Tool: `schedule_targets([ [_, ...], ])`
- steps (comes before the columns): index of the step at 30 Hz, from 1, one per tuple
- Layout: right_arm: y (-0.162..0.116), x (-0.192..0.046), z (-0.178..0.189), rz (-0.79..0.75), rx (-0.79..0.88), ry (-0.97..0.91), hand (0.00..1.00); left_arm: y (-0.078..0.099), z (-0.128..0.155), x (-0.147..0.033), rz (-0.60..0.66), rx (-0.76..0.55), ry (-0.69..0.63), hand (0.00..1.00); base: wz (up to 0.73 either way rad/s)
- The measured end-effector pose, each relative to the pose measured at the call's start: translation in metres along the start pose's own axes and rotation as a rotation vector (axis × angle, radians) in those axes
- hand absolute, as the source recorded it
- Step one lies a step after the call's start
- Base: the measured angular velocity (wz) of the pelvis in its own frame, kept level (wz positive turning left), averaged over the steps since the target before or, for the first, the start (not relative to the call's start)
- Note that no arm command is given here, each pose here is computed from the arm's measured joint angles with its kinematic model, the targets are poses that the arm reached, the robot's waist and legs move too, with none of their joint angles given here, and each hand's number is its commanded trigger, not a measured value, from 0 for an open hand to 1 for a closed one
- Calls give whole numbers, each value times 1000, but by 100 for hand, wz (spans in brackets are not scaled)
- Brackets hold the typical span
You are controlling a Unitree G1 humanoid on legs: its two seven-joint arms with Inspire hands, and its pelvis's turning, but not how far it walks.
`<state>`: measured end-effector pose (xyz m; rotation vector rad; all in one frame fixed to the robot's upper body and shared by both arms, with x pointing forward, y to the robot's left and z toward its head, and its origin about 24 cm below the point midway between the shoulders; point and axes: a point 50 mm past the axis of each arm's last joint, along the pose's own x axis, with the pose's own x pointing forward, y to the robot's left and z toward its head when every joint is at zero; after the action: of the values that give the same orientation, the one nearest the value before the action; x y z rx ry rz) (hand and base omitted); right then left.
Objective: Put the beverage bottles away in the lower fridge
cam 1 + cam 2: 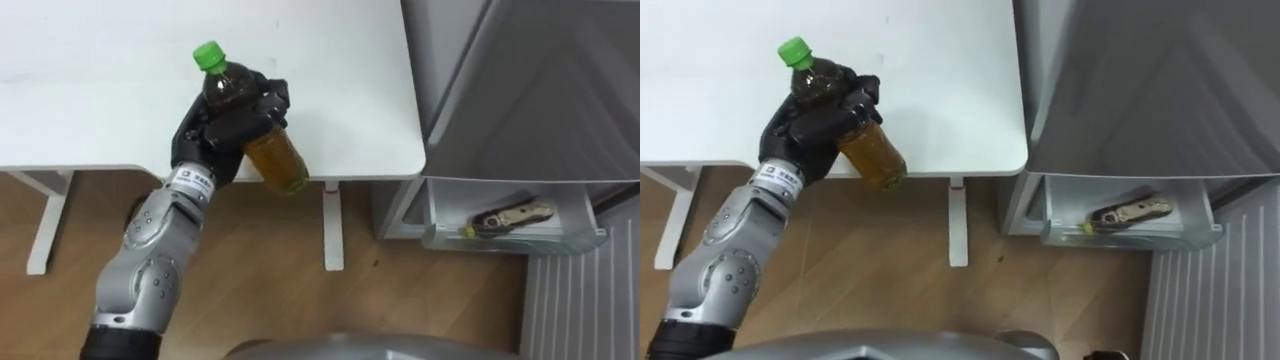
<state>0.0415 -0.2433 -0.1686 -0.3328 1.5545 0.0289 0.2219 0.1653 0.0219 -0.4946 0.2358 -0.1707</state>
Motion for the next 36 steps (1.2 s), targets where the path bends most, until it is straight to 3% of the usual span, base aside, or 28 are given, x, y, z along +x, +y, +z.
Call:
schedule_targets([
  [15, -6, -5, 35, -55, -109, -154, 0, -28, -16, -1, -182, -13, 54, 100, -1],
  [23, -13, -14, 62, -55, -140, -278, 0, -26, -17, -3, -175, -8, 59, 100, -5],
  [30, 25, -32, 107, 145, -116, -527, 0, -21, -18, -5, -163, 20, 71, 100, -1],
  [36, 34, -54, 127, 265, -156, -673, 0, -14, -21, -11, -136, 77, 96, 100, 5],
])
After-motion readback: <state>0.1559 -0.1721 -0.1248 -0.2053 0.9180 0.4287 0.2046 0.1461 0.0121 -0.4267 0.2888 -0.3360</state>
